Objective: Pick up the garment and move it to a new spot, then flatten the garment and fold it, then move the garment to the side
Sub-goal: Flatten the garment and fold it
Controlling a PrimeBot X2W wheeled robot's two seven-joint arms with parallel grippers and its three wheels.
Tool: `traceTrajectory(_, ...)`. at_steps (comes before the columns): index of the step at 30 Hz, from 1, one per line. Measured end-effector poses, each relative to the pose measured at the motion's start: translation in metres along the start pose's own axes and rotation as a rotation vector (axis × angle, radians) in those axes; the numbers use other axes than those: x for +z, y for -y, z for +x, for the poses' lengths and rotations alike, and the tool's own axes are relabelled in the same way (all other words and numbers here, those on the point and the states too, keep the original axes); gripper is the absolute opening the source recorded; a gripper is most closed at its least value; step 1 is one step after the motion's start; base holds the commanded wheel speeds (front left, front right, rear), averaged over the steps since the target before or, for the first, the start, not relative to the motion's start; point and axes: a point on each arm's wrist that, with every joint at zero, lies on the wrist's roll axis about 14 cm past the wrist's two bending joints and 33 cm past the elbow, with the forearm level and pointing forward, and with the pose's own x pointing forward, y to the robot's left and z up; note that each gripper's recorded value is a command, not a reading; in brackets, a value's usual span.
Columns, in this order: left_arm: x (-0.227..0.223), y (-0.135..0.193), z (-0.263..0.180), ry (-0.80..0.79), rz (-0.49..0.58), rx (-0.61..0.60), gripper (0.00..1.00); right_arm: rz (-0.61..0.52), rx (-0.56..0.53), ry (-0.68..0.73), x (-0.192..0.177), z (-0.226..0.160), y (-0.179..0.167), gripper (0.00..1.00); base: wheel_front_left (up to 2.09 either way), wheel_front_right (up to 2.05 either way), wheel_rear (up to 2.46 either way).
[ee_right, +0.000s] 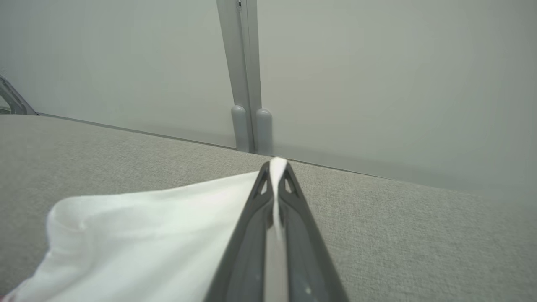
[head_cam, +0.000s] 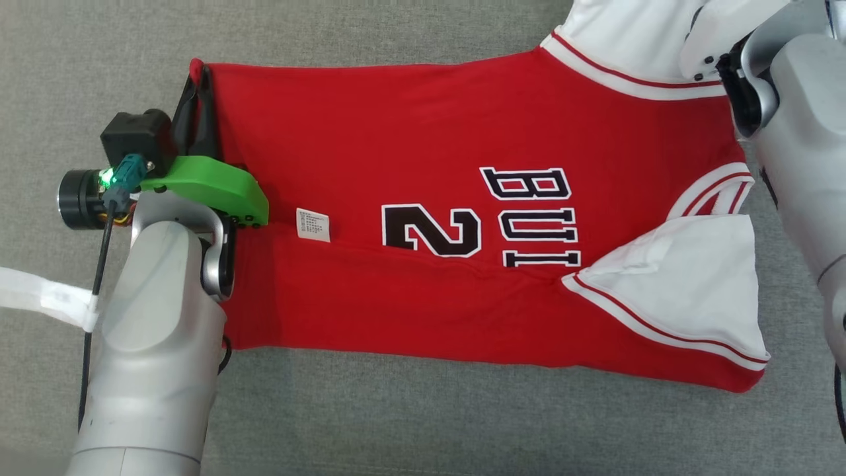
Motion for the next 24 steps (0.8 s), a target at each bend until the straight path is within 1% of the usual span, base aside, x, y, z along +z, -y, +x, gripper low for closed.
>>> traceTrajectory(3, 0.001, -0.001, -0.006, 0.006, -0.006, -0.002, 0.0, 0.03, 0.018, 0.074, 0.018, -0.012, -0.005, 0.0, 0.0, 0.0, 0.0)
traceTrajectory(5, -0.001, -0.002, -0.011, 0.002, 0.001, -0.003, 0.0, 0.047, 0.024, 0.097, 0.02, -0.025, -0.007, 0.0, 0.0, 0.0, 0.0)
traceTrajectory(13, -0.016, -0.006, -0.042, -0.042, 0.011, -0.003, 0.0, 0.131, 0.051, 0.118, 0.004, -0.097, -0.022, 0.0, 0.0, 0.0, 0.0)
traceTrajectory(21, -0.031, 0.013, -0.082, -0.078, 0.011, -0.052, 0.0, 0.248, 0.011, 0.087, -0.022, -0.169, -0.029, 0.0, 0.0, 0.0, 0.0)
traceTrajectory(24, -0.028, 0.018, -0.094, -0.063, -0.002, -0.057, 0.0, 0.286, -0.005, 0.073, -0.032, -0.19, -0.033, 0.0, 0.0, 0.0, 0.0)
